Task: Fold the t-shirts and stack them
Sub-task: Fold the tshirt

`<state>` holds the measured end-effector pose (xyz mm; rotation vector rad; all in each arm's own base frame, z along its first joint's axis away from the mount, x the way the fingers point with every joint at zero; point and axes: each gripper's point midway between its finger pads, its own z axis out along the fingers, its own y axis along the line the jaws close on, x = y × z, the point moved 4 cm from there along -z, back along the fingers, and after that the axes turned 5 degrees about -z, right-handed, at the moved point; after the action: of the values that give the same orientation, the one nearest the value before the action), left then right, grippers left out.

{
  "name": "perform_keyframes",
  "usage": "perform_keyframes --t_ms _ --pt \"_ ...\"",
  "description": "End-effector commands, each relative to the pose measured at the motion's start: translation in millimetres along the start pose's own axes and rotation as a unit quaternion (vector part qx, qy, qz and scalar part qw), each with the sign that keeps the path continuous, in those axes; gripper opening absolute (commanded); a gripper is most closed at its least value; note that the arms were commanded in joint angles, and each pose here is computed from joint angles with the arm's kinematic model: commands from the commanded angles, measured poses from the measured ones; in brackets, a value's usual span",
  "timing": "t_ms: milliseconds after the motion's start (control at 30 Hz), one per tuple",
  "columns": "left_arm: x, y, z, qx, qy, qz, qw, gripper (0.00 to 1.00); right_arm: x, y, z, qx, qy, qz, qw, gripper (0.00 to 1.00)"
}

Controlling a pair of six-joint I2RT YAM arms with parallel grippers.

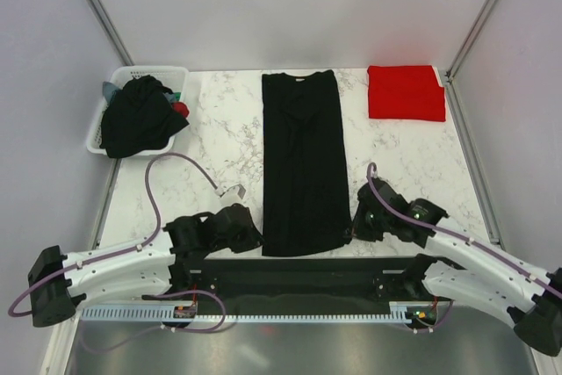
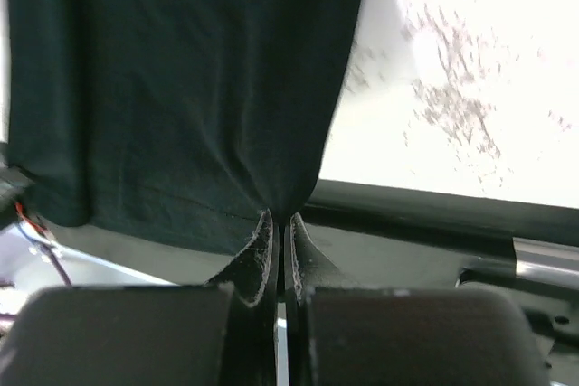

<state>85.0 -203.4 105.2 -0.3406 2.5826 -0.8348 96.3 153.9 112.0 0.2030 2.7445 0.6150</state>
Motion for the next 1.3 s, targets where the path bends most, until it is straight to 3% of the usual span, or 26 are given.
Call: perform_keyframes --t_ms 0,267,433,633,1200,1233,1267 --pt "-32 -17 -12 -0.025 -0.073 0.037 0.996 0.02 -47 29 -18 0.027 -0.077 -0.024 0.996 0.0" --pt "-120 -67 -21 -0.04 -0.147 0.08 0.985 0.02 -129 79 -32 0.073 -0.151 -0.067 0.984 0.0" --pt "-183 -90 -21 -0.033 -0.17 0.092 0.981 0.02 -185 85 -33 0.099 -0.179 -0.069 0.976 0.0" --pt "-229 -90 20 -0.055 -0.144 0.094 0.984 0.02 -235 78 -16 0.126 -0.185 -0.067 0.972 0.0" --pt "-305 -66 130 -0.066 -0.076 0.083 0.991 0.02 -313 43 81 0.138 -0.127 -0.054 0.981 0.0" --pt "-312 -59 134 -0.07 -0.071 0.075 0.992 0.08 -321 41 91 0.139 -0.123 -0.049 0.981 0.01" --pt "-309 -47 155 -0.071 -0.036 0.063 0.995 0.16 -325 41 96 0.128 -0.116 -0.043 0.984 0.11"
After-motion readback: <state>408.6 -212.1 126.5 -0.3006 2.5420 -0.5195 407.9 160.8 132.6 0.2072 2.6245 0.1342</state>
